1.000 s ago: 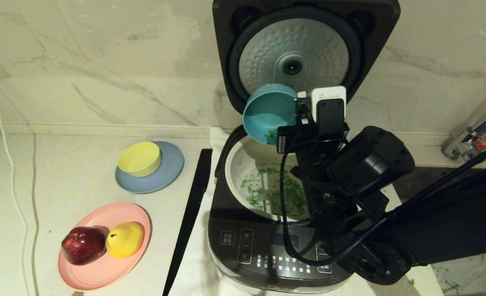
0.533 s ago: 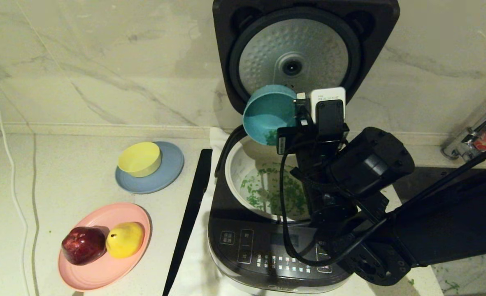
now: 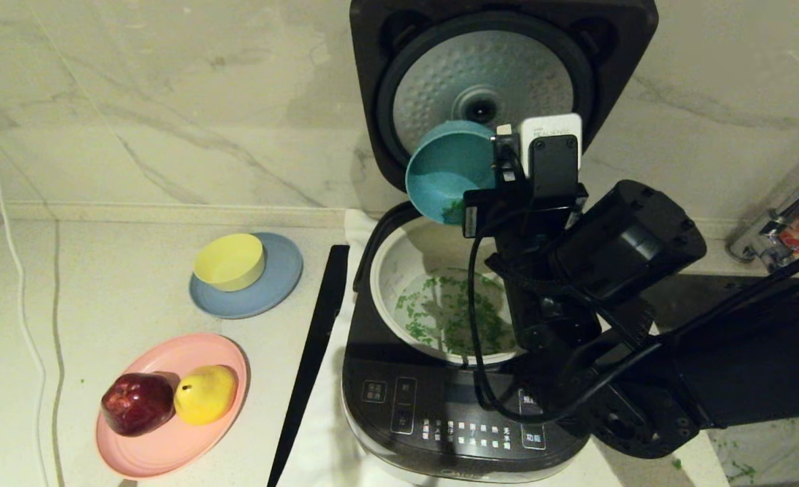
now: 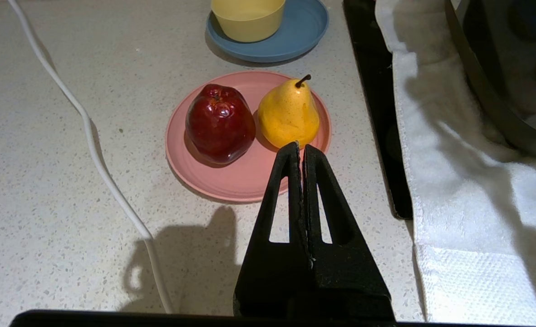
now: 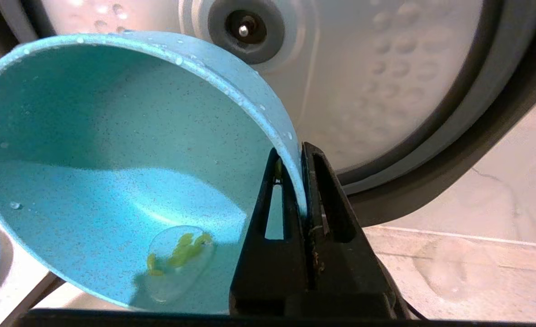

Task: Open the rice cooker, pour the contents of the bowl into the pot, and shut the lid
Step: Pour the water from the bowl into the rice cooker

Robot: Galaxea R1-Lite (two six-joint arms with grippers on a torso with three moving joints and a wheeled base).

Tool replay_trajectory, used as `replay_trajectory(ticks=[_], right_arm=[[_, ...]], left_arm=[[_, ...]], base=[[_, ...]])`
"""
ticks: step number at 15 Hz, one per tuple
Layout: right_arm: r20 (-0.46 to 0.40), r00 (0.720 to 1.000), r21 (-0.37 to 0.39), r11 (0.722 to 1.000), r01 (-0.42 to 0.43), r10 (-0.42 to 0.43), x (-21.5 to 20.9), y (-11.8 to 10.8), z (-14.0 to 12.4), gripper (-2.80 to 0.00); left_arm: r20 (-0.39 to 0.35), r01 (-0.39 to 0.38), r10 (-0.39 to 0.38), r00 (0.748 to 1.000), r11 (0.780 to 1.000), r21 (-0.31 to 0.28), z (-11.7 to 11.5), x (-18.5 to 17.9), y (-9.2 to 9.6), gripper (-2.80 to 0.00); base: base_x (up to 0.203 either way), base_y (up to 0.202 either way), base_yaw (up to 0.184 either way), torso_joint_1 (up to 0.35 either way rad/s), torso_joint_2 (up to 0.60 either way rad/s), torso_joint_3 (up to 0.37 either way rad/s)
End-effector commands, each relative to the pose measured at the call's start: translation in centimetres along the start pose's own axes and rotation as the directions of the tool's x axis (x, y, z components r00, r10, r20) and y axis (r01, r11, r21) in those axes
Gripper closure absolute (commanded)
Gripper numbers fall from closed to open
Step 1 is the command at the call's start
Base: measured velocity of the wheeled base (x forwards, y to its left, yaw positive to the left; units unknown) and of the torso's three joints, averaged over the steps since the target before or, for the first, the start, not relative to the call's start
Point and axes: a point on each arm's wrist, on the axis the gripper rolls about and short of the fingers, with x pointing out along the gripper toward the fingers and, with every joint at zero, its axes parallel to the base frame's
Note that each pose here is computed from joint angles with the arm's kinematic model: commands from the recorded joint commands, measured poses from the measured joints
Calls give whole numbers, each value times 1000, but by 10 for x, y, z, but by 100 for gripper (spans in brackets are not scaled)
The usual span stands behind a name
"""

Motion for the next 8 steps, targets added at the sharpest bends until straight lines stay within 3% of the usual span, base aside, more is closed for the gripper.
replay_trajectory(ticks=[1, 5, 8], right_arm=[[-1, 1000, 12, 1000, 9, -9, -1, -12, 29, 0], [-197, 979, -21, 998, -53, 48, -3, -28, 49, 0], [-398, 913, 17, 996, -91, 91, -14, -53, 68, 0]], left_arm=[[-7, 1, -1, 1000, 1000, 1, -2, 0, 0, 0], [-7, 1, -1, 1000, 1000, 0, -2, 0, 0, 0], [-7, 1, -1, 1000, 1000, 1, -2, 0, 0, 0]], base=[[0, 0, 0, 0, 0, 0], [0, 0, 0, 0, 0, 0], [0, 0, 0, 0, 0, 0]])
